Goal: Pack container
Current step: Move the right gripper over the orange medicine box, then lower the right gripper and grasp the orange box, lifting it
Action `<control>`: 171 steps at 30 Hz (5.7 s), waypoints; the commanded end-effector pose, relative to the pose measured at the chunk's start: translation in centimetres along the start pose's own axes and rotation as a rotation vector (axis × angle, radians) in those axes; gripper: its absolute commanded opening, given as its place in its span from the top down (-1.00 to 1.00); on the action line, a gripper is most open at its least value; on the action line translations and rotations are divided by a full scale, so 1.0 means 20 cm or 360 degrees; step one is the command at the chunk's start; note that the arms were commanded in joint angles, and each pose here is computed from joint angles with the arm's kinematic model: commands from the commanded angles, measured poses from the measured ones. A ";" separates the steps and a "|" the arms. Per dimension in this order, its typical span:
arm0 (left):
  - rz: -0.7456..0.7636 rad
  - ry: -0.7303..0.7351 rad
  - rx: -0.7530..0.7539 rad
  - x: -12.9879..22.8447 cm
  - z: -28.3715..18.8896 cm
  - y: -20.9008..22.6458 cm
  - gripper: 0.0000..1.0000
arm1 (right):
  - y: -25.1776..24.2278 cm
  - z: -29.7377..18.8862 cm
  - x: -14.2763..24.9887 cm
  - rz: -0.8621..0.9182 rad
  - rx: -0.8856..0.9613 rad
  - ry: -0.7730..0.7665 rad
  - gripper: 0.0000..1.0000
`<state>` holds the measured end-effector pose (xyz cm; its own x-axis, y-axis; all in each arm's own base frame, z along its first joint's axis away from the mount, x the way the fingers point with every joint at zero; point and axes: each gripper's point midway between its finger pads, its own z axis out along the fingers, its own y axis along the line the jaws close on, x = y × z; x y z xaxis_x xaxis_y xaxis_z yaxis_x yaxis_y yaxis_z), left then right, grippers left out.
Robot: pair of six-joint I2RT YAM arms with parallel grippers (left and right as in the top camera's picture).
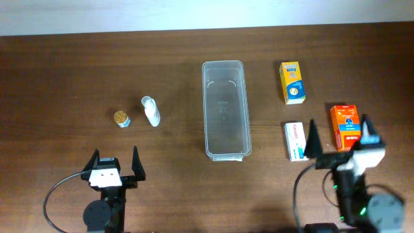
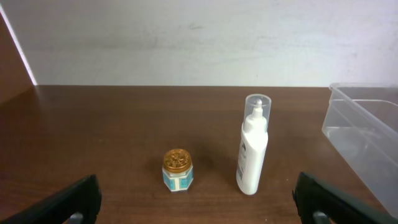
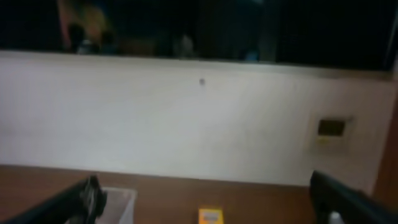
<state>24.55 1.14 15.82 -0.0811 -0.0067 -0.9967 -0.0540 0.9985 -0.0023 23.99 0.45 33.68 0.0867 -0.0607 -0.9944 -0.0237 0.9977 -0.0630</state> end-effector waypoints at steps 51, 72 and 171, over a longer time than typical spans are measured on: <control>-0.0010 -0.0003 0.0015 0.01 0.00 -0.01 -0.99 | -0.94 0.52 1.44 0.0091 -0.0172 0.2773 -0.97; -0.0010 -0.0003 0.0015 0.01 0.00 -0.01 -0.99 | -0.85 0.48 1.42 0.0338 -0.0032 0.2864 -0.97; -0.0010 -0.0003 0.0015 0.01 0.00 -0.01 -0.99 | -0.82 0.29 1.81 0.0279 -0.0014 0.2668 -0.96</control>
<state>24.55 1.14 15.80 -0.0803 -0.0067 -0.9967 -0.0540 0.9985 -0.0024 33.61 -18.20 0.10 -0.9986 0.0520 0.0062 0.0522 0.9981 0.0322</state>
